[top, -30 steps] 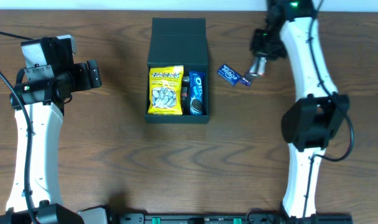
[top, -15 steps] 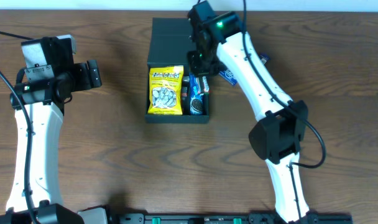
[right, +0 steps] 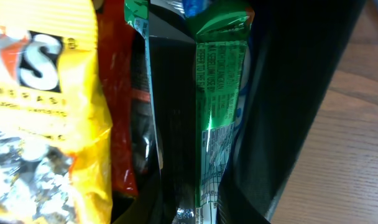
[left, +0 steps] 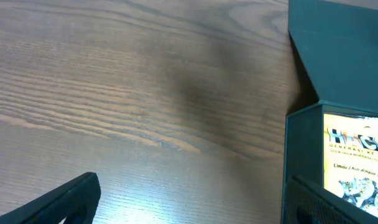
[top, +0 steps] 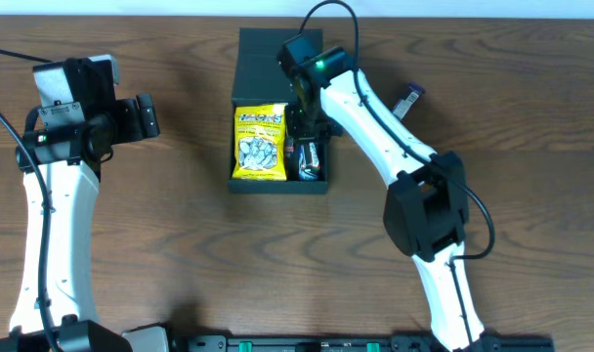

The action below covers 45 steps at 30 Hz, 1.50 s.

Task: Pack container
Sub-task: 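Release the stick pack in the box and return to the blue packets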

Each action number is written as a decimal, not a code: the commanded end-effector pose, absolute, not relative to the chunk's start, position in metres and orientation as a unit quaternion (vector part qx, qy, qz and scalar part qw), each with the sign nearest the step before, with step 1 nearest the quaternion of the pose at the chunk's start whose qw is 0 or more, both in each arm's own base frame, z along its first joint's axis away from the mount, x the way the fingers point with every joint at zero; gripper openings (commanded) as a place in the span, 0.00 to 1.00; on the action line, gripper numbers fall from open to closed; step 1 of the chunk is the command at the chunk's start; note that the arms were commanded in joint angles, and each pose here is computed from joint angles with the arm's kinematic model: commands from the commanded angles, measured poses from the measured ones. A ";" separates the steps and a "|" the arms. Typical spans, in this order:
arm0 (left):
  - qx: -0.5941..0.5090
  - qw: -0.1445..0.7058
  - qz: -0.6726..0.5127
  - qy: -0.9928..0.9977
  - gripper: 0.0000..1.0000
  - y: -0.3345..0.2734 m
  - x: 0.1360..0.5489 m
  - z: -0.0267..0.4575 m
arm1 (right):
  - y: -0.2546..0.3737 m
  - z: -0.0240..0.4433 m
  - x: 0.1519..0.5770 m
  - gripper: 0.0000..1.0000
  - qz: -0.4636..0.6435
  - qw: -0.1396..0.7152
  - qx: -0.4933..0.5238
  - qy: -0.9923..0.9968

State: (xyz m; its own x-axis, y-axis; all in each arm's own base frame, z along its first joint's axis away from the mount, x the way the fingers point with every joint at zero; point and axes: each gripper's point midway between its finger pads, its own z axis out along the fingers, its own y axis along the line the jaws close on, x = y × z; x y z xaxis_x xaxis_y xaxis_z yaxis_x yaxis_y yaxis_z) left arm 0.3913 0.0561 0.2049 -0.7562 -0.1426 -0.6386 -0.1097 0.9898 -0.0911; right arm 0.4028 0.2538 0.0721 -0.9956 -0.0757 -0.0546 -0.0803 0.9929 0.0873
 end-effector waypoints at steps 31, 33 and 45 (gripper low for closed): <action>-0.073 0.343 -0.026 0.936 0.95 0.058 0.392 0.205 | 0.088 0.148 0.489 0.57 -0.054 0.184 0.210 0.959; -0.073 0.343 -0.026 0.936 0.95 0.058 0.392 0.205 | 0.063 0.128 0.497 0.57 -0.061 0.170 0.247 0.952; -0.073 0.342 -0.026 0.936 0.95 0.058 0.392 0.204 | 0.053 0.025 0.509 0.63 -0.018 0.080 0.321 0.944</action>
State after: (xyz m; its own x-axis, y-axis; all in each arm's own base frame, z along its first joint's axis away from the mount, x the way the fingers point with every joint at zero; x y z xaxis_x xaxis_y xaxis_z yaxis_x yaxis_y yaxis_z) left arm 0.3913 0.0561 0.2049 -0.7562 -0.1426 -0.6386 -0.1097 0.9898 -0.0911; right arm 0.5072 0.0477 0.0261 -0.8088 0.5634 -0.1686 0.5728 0.8196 -0.0091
